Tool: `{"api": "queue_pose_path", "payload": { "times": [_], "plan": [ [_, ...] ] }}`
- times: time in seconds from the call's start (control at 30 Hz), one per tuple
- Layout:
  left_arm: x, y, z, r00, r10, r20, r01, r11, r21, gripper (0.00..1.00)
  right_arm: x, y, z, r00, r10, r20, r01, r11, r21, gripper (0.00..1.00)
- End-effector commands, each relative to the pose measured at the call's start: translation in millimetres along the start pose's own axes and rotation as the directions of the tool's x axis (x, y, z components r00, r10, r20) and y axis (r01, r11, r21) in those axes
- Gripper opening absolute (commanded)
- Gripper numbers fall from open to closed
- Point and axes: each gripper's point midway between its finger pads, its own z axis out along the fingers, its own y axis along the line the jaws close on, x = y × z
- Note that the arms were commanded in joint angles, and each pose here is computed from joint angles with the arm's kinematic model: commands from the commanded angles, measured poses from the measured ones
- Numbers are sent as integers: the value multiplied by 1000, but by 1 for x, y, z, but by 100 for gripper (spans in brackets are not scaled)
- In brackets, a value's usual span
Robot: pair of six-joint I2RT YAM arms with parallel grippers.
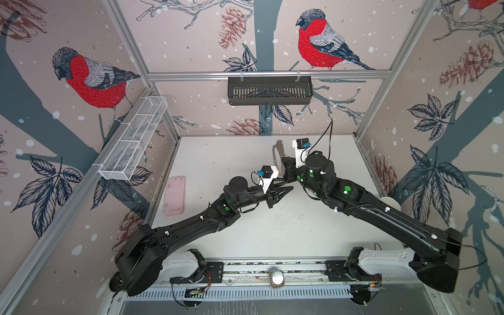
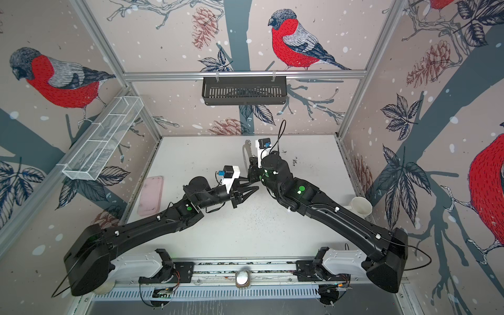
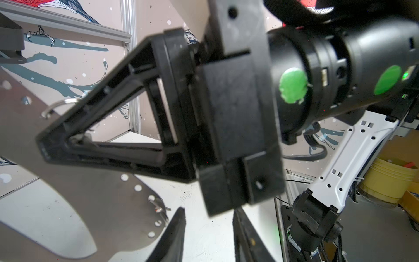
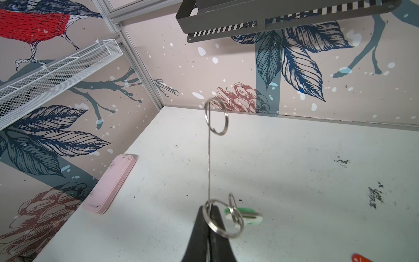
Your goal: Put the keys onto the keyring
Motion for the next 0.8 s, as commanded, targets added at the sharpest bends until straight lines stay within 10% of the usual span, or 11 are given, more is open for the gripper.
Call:
{"api": "queue_pose_path", "payload": {
  "times": [0.0,0.33,0.77],
  "plan": [
    [-19,-8,-4,996,61,67,-62,998,21,36,-10,4,0,999,15,38,-14,1000,-17,0],
    [1,28,-30,955,265,-137,-290,931,-220,35,-16,5,-2,1000,-1,-17,0,999,-40,0],
    [-17,58,-48,920,375,-114,-385,813,-437,30,-16,9,-2,1000,11,-24,-13,998,-63,0]
  ]
}}
